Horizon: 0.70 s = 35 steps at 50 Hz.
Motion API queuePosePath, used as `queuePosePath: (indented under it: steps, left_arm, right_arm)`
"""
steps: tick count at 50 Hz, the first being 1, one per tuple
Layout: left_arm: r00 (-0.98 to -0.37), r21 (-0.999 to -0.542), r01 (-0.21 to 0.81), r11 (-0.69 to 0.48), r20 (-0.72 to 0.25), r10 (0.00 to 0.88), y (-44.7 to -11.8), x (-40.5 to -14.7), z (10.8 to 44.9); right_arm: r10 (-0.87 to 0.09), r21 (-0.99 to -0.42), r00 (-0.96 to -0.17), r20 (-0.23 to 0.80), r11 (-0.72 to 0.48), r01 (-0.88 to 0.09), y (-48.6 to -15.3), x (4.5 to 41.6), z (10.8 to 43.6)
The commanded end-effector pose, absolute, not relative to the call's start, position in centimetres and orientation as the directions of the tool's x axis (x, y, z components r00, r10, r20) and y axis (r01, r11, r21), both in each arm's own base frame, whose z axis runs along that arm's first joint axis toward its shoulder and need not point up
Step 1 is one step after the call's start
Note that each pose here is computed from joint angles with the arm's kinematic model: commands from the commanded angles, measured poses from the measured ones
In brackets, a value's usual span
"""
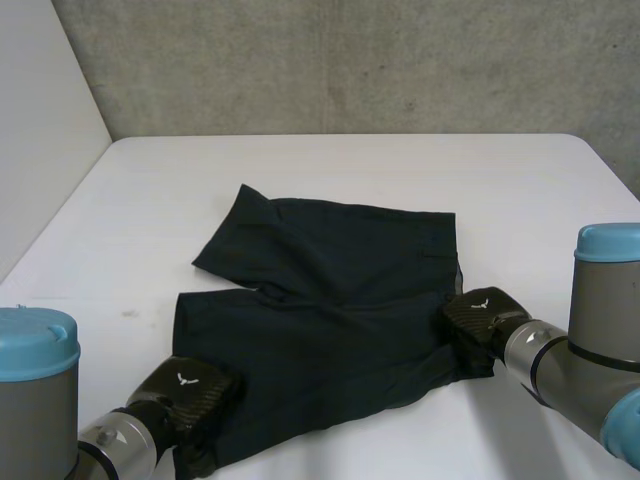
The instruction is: Fold the shorts.
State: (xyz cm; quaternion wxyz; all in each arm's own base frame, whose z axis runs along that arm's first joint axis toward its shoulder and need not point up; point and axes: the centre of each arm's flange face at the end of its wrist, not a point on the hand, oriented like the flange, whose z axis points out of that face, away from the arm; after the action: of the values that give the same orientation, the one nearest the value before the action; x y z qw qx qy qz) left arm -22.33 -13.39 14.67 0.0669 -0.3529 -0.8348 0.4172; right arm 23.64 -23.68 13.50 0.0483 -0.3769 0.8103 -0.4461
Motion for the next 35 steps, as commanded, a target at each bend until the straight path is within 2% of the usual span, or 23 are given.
queuePosePath:
  steps: [1,6,18,21,23,26,31,35]
  left_arm:
    - [-0.746,-0.761,0.519,0.388,-0.183,0.640,-12.9,-22.5,15.4]
    - [-0.741,-0.756,0.529,0.386,-0.189,0.645,-12.0,-22.7,15.2]
    - [-0.738,-0.735,0.561,0.382,-0.235,0.632,-11.8,-23.2,13.7]
    - [-0.746,-0.746,0.554,0.369,-0.248,0.618,-12.1,-23.3,13.8]
    - [-0.762,-0.776,0.535,0.333,-0.273,0.587,-13.0,-23.6,14.0]
    - [-0.769,-0.793,0.526,0.308,-0.288,0.570,-13.8,-23.9,14.0]
    - [-0.745,-0.756,0.569,0.324,-0.307,0.592,-14.2,-24.1,13.0]
    - [-0.726,-0.760,0.586,0.281,-0.339,0.598,-14.3,-24.2,14.5]
  right_arm:
    - [-0.646,-0.770,-0.719,0.257,0.313,-0.556,-23.8,23.7,13.5]
    - [-0.629,-0.787,-0.745,0.222,0.336,-0.518,-24.0,23.7,13.6]
    - [-0.627,-0.787,-0.748,0.218,0.341,-0.514,-24.1,23.7,13.5]
    - [-0.628,-0.788,-0.747,0.218,0.339,-0.514,-24.1,23.8,13.5]
    - [-0.630,-0.787,-0.746,0.217,0.339,-0.515,-24.0,23.8,13.5]
    - [-0.632,-0.788,-0.744,0.216,0.337,-0.515,-23.9,23.8,13.6]
    - [-0.644,-0.781,-0.732,0.224,0.330,-0.530,-23.7,23.9,13.6]
    - [-0.687,-0.770,-0.678,0.260,0.276,-0.575,-22.8,23.8,15.3]
